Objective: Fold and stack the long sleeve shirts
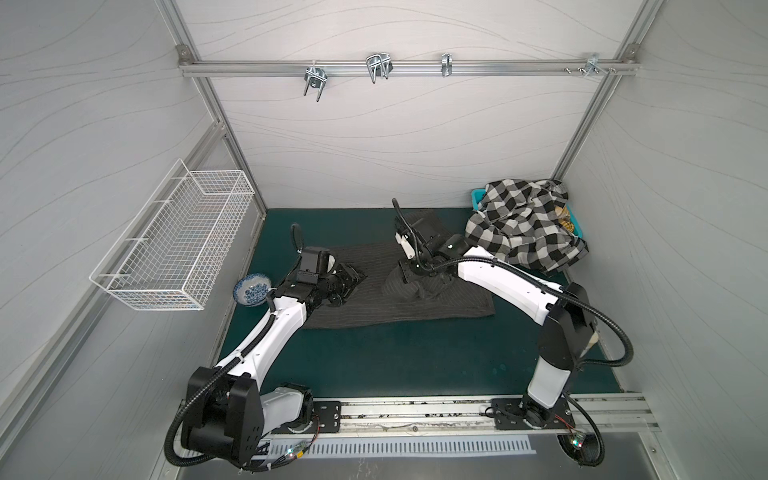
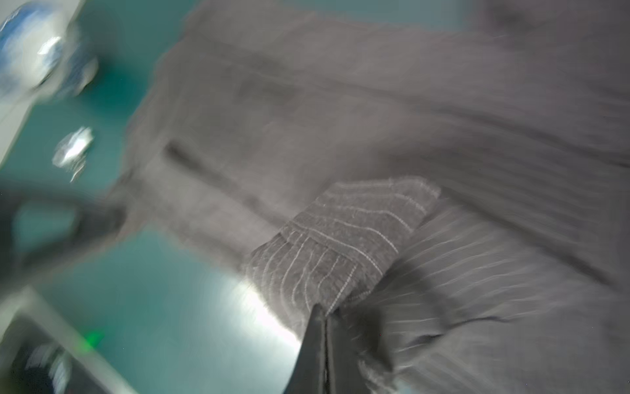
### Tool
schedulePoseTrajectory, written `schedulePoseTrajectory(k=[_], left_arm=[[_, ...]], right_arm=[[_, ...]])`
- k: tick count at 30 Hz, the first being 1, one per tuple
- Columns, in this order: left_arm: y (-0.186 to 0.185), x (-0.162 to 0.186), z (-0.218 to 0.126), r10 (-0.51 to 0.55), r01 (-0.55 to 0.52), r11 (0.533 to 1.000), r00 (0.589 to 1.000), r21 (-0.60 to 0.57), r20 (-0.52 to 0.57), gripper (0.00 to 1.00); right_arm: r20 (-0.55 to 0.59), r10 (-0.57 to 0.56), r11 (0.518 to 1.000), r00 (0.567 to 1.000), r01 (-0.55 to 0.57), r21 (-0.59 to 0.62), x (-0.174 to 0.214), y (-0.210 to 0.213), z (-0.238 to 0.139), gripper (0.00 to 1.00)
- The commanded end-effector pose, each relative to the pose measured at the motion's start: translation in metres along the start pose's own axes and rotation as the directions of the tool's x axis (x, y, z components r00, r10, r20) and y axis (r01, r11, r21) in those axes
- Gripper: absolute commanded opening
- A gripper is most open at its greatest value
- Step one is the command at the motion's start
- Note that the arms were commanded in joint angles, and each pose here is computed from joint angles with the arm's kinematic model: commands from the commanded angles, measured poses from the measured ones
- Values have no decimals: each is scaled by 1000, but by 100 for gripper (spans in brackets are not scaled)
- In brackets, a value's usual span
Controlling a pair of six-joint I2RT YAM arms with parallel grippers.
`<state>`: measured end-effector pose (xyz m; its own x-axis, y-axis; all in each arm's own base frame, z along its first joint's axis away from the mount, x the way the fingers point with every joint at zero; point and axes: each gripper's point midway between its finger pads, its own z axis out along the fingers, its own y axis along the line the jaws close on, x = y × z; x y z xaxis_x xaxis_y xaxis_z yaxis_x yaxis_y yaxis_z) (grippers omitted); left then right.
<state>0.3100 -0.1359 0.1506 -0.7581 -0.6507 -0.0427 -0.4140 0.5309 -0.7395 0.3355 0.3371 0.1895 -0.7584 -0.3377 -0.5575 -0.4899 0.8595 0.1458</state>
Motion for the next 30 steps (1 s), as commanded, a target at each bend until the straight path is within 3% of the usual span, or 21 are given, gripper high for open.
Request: schedulePoseTrajectory(k=[1, 5, 10, 14, 16, 22, 25, 30], left_arm=[[0, -10, -10, -19, 21, 999, 998, -37, 52, 56], [23, -18, -25, -72, 84, 990, 991, -110, 112, 56], [66, -22, -42, -154, 191, 958, 972, -213, 180, 56], [89, -16, -42, -177, 221, 940, 967, -260, 183, 58], [92, -15, -40, -170, 213, 941, 970, -265, 176, 60], [82, 1, -21, -100, 124, 958, 989, -259, 105, 70], [68, 7, -8, -82, 97, 964, 994, -249, 67, 71], [24, -28, 5, -55, 74, 969, 995, -234, 87, 75]], right_arm=[[83, 92, 981, 992, -104, 164, -28, -43, -19, 0], [122, 55, 987, 991, -73, 144, -38, -20, -21, 0], [38, -36, 995, 999, 33, 96, 7, 44, 28, 3], [-80, -143, 990, 986, 144, 5, 63, 104, 59, 52], [-113, -177, 984, 978, 180, 12, 80, 112, 56, 64], [-122, 12, 999, 993, -7, 42, 70, 57, 7, 74], [-119, 108, 994, 987, -108, 10, 70, 30, -10, 73], [-163, 250, 968, 954, -247, 41, 81, -20, -16, 62]])
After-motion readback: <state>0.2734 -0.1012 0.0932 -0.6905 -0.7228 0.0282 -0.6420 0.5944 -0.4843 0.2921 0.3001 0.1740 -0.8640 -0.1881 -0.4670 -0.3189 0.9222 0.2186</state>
